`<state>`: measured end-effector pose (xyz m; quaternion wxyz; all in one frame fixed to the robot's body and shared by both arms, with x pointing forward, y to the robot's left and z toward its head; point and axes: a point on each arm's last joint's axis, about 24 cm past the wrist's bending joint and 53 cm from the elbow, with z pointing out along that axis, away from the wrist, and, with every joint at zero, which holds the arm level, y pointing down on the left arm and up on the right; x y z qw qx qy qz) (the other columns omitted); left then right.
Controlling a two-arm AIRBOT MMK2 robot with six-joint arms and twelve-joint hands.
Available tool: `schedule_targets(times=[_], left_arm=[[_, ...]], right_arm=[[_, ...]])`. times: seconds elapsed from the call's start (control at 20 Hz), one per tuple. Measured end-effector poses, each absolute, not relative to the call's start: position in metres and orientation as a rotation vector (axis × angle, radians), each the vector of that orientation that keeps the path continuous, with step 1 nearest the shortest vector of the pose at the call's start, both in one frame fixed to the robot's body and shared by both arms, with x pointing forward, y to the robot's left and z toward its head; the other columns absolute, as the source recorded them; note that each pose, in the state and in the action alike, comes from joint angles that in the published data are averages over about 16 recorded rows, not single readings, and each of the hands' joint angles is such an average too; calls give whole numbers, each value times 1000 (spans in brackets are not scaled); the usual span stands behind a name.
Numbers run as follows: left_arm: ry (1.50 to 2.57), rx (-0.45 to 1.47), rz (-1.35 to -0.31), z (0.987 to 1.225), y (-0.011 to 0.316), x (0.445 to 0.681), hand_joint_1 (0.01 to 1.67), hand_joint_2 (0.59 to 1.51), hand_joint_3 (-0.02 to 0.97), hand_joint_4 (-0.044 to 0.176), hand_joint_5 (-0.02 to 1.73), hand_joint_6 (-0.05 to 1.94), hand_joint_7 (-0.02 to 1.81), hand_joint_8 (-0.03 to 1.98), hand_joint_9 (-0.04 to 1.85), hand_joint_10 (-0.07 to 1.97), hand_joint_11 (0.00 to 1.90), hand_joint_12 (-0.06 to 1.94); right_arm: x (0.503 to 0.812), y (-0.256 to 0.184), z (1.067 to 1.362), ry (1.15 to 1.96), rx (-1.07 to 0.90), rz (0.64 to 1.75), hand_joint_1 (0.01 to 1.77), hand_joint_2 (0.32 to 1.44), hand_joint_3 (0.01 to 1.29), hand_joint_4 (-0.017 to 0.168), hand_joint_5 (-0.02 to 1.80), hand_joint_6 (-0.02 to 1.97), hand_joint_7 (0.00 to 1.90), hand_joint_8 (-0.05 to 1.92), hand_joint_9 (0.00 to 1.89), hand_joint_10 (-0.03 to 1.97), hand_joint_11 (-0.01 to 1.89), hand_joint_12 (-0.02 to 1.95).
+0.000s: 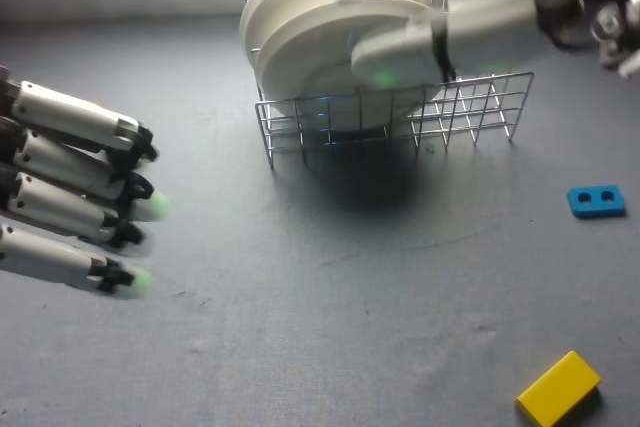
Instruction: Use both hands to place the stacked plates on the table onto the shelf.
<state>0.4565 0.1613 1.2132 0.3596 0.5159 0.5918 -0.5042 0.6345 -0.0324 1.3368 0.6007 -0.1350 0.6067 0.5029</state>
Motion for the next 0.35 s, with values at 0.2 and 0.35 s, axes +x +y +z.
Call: schedule_targets(times=[0.2,0.35], left_arm=[[1524,1326,-1299,1214,161,457,78,1162,-3,63,845,844,921,854,881,851,669,1355],[1521,1321,-1297,1215,161,458,96,1170,-4,82,1044,1109,1145,1122,1105,1139,876,1669]], right_arm=[[616,-32,1333,1383,-383,1158,375,1065,11,4,919,766,965,848,952,887,800,1346],[604,-32,1324,1391,-425,1144,226,1061,11,6,993,1001,1039,1112,1038,1163,949,1519]])
